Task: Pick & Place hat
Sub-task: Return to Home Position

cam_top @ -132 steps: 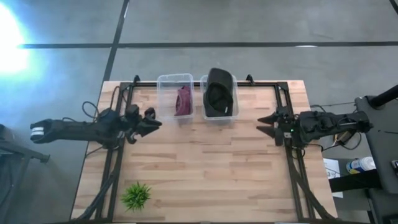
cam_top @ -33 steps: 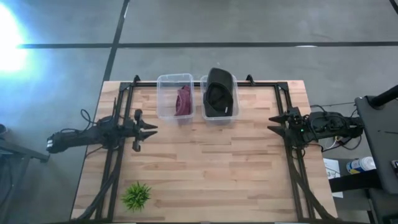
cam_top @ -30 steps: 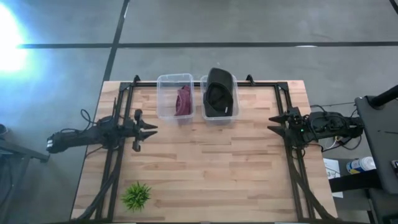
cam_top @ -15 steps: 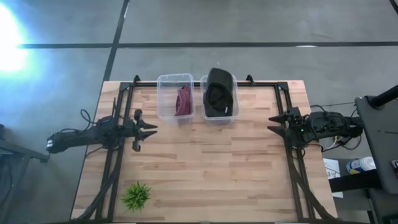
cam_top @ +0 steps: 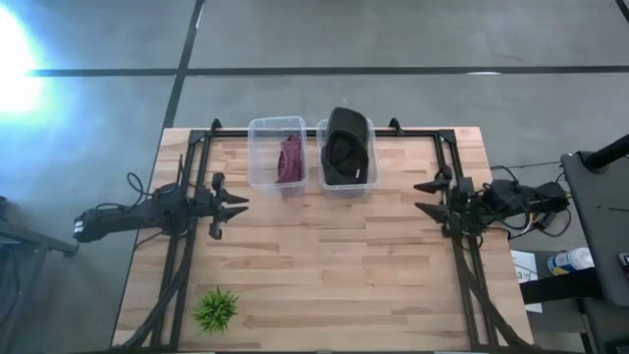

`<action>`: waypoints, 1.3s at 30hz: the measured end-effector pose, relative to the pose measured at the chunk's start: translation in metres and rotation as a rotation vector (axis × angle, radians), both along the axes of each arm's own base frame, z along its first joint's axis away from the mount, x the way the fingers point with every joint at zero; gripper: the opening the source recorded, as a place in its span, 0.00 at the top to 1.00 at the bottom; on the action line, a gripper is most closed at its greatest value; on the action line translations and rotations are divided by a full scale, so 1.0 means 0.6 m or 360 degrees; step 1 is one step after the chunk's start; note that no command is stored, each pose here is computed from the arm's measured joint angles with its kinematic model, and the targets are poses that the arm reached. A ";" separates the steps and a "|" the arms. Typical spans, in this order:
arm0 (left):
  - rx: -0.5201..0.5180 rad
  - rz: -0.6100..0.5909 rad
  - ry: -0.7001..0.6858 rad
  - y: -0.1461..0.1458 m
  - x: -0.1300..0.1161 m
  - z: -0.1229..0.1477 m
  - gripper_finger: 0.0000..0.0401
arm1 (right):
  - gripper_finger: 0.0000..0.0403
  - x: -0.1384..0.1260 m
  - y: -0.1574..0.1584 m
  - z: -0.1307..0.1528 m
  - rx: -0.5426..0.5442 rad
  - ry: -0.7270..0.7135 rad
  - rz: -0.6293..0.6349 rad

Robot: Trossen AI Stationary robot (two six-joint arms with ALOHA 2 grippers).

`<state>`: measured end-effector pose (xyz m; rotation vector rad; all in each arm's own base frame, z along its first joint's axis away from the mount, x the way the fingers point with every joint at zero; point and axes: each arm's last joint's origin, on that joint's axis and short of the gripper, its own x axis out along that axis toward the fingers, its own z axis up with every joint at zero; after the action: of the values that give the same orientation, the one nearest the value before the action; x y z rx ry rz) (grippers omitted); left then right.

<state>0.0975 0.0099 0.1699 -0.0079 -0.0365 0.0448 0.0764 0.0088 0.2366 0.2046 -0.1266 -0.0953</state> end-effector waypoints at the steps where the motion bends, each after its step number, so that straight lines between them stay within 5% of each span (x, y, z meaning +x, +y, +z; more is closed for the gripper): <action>1: 0.0000 0.0000 -0.0001 0.000 0.000 0.000 0.77 | 0.38 0.006 0.002 -0.007 -0.0023 -0.0077 0.0019; 8: 0.0000 -0.0001 0.0000 0.000 0.000 0.000 0.77 | 0.39 0.031 0.008 -0.050 -0.0132 -0.0331 0.0204; 19: 0.0000 -0.0001 0.0001 0.000 0.000 0.000 0.77 | 0.38 0.038 -0.010 -0.079 -0.0157 -0.0120 0.0048; 25: 0.0000 -0.0002 0.0001 0.000 0.000 0.000 0.77 | 0.39 0.039 -0.011 -0.107 -0.0016 0.0121 0.0061; 32: 0.0000 -0.0003 0.0001 0.000 0.000 0.000 0.77 | 0.40 0.034 -0.009 -0.112 -0.0188 0.0132 0.0114; 39: 0.0000 -0.0003 0.0001 0.000 0.000 0.000 0.77 | 0.38 0.035 -0.009 -0.113 -0.0135 0.0144 0.0119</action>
<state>0.0975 0.0098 0.1699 -0.0079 -0.0359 0.0429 0.0972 0.0032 0.1688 0.1200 -0.0325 -0.0245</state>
